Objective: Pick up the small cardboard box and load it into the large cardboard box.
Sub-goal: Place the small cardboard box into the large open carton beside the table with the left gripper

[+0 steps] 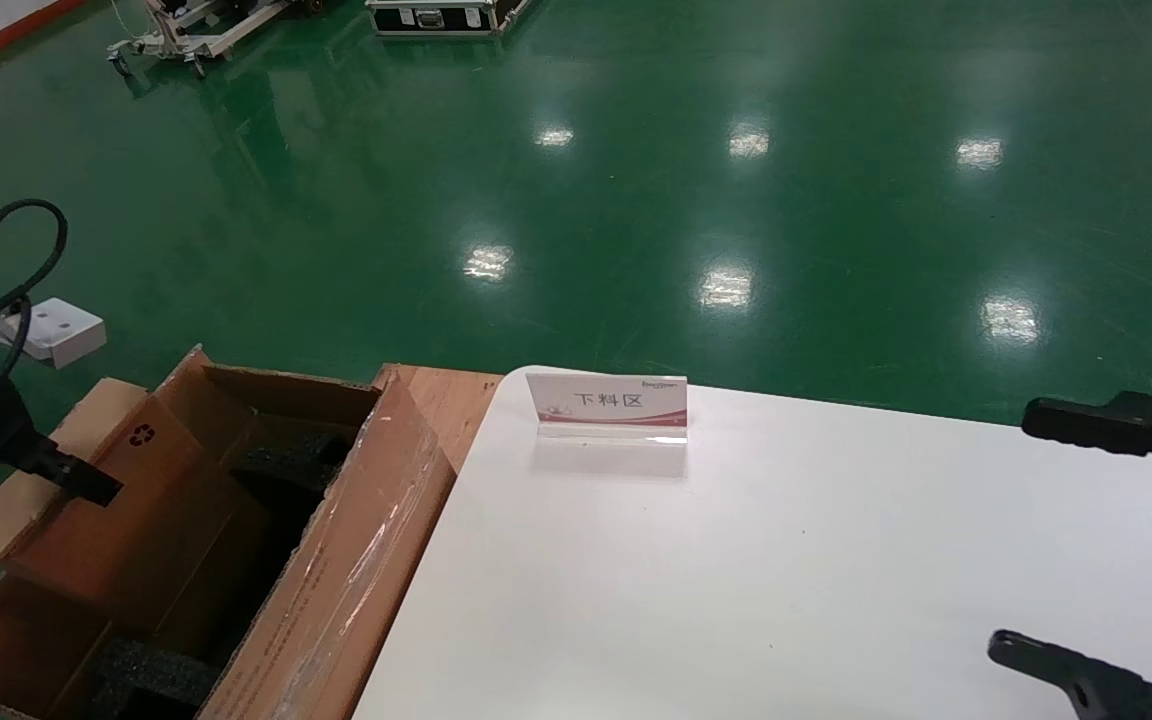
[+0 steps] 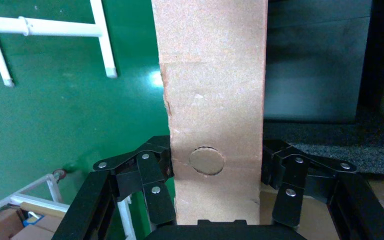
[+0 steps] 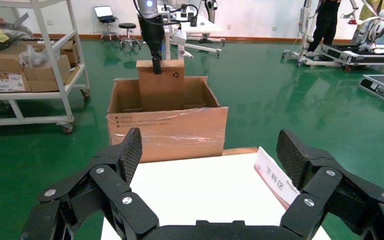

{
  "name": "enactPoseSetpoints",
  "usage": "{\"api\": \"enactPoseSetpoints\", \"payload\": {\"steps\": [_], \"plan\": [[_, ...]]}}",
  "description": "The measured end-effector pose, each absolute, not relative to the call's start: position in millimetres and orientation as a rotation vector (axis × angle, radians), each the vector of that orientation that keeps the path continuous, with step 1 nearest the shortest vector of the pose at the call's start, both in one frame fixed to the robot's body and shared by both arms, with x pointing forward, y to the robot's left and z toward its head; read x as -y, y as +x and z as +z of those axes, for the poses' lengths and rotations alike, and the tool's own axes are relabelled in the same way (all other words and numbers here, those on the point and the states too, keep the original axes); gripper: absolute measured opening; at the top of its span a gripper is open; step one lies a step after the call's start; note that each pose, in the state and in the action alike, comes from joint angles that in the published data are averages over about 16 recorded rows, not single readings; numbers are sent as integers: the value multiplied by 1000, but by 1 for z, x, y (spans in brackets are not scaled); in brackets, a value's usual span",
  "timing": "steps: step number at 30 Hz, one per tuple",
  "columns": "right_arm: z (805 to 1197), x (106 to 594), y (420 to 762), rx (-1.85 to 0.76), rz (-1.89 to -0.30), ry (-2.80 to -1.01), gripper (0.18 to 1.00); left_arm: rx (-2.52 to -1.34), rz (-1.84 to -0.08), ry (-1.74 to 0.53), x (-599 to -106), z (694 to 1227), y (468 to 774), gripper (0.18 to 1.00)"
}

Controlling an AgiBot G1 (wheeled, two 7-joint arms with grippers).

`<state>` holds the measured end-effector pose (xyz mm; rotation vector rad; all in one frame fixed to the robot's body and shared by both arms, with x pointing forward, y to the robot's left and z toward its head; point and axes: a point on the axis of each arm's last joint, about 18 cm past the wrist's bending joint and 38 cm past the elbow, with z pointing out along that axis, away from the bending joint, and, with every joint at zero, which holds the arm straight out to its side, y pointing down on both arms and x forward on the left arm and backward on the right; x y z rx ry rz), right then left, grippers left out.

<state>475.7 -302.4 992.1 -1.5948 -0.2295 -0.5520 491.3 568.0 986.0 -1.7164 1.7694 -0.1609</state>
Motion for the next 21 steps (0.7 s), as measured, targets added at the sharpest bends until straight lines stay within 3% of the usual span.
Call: {"api": "enactPoseSetpoints", "payload": {"steps": [21], "plan": [[992, 302, 476, 229, -552, -1595, 1001, -1790, -88, -1768, -581, 956, 514, 281]]}}
